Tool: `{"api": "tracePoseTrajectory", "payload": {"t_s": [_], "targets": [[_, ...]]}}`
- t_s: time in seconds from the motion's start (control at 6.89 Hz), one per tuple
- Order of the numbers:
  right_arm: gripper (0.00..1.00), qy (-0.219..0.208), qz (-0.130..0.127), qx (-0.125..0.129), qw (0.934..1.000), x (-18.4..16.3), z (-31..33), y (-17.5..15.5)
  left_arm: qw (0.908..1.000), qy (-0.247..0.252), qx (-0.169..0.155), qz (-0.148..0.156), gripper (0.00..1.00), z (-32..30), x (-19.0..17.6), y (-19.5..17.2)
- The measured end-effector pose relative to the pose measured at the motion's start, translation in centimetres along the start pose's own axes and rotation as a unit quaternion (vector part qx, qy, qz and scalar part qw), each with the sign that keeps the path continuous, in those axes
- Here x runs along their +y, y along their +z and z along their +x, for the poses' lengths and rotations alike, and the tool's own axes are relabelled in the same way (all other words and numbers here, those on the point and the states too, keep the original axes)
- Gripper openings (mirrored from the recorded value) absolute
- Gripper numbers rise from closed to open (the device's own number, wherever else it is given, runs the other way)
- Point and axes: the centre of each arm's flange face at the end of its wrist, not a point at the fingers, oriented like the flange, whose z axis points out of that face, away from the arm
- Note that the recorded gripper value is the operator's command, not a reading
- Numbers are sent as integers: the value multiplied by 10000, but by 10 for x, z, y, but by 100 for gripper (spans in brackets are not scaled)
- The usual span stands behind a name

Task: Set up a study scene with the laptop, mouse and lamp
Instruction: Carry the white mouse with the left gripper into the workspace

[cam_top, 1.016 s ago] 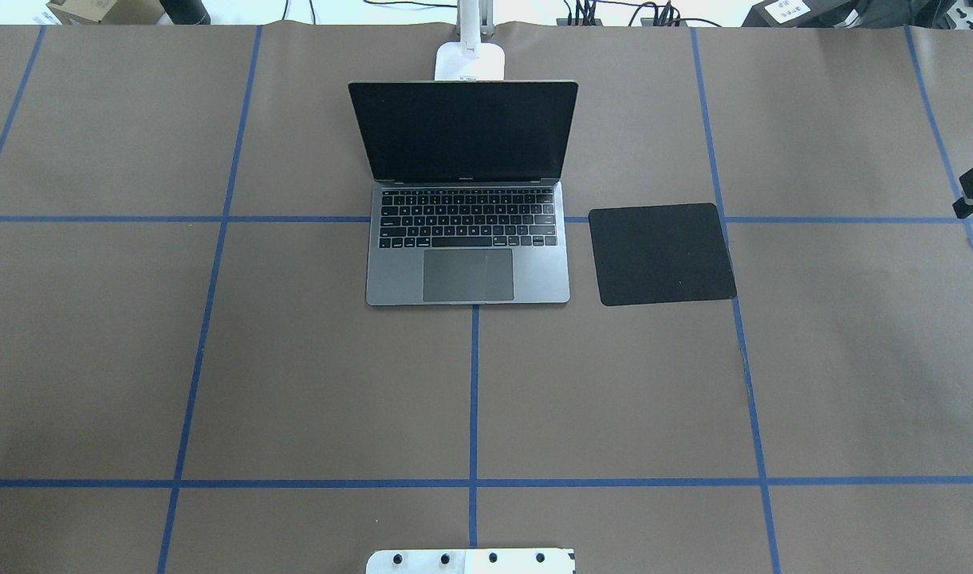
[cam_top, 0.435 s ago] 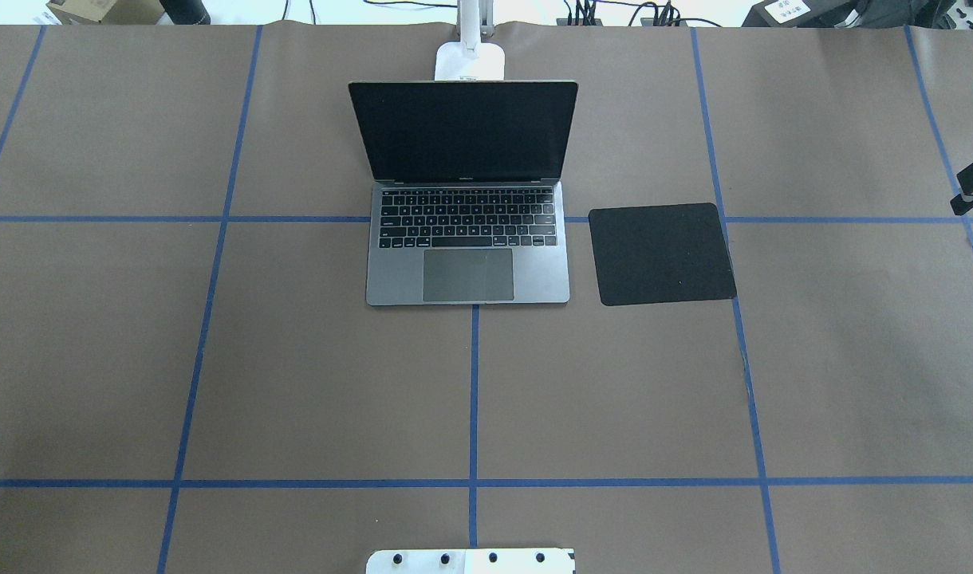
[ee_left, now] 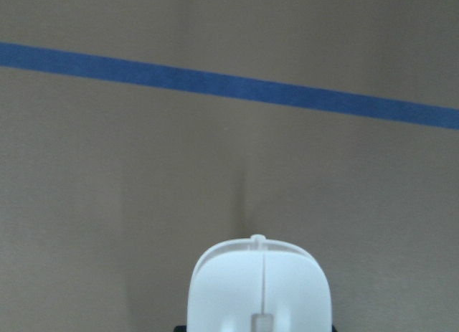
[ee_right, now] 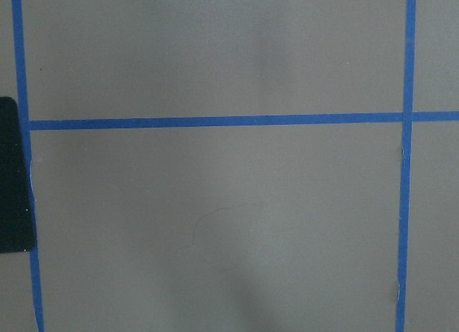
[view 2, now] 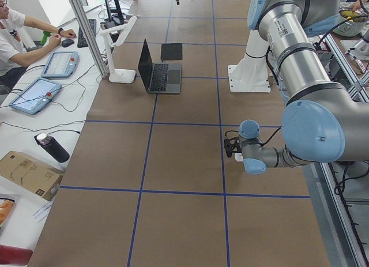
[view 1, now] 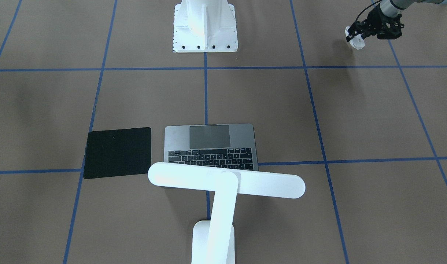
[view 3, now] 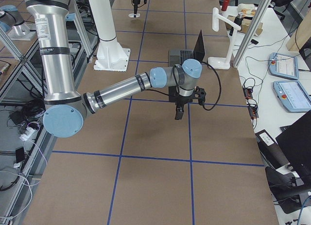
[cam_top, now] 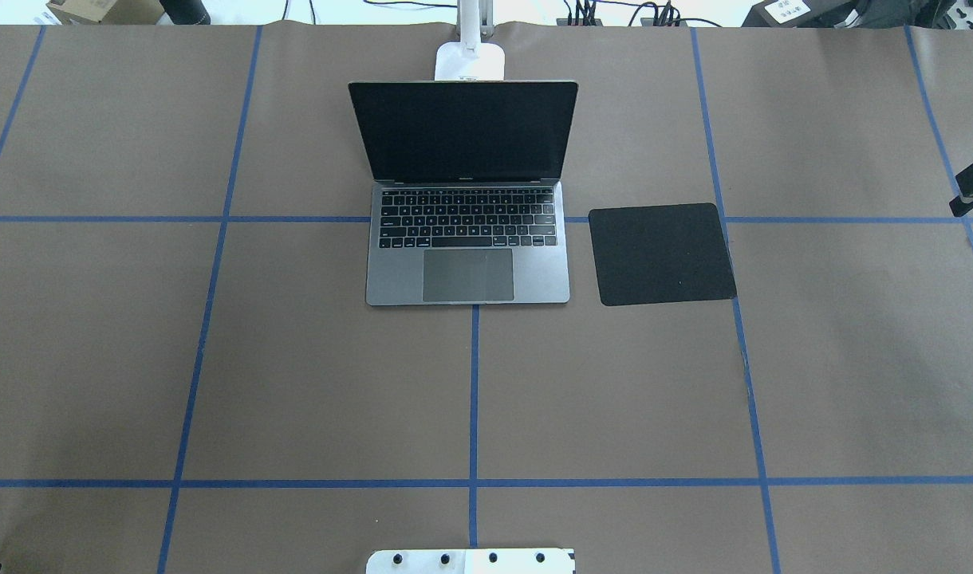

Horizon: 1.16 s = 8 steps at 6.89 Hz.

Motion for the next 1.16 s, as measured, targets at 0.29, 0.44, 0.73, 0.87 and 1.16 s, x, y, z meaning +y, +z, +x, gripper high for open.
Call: {"api": "tracePoseTrajectory", "payload": {"t_s": [0.29, 0.44, 0.73, 0.87, 1.16], "targets": [[99, 24, -31, 9, 10000, -1, 2, 3, 9998, 26, 213, -45, 46, 49, 0, -4], [99, 48, -53, 14, 10000, -2, 4, 5, 9995, 47, 318, 27, 46, 81, -6, 2], [99, 93, -109, 24, 9999, -3, 7, 11, 9986, 119, 461, 243, 46, 144, -27, 12], [99, 108, -139, 28, 9998, -4, 9, 14, 9980, 136, 512, 343, 46, 177, -37, 13], [99, 92, -146, 24, 9998, -10, 14, 24, 9968, 284, 487, 564, 46, 255, -68, 16]]}}
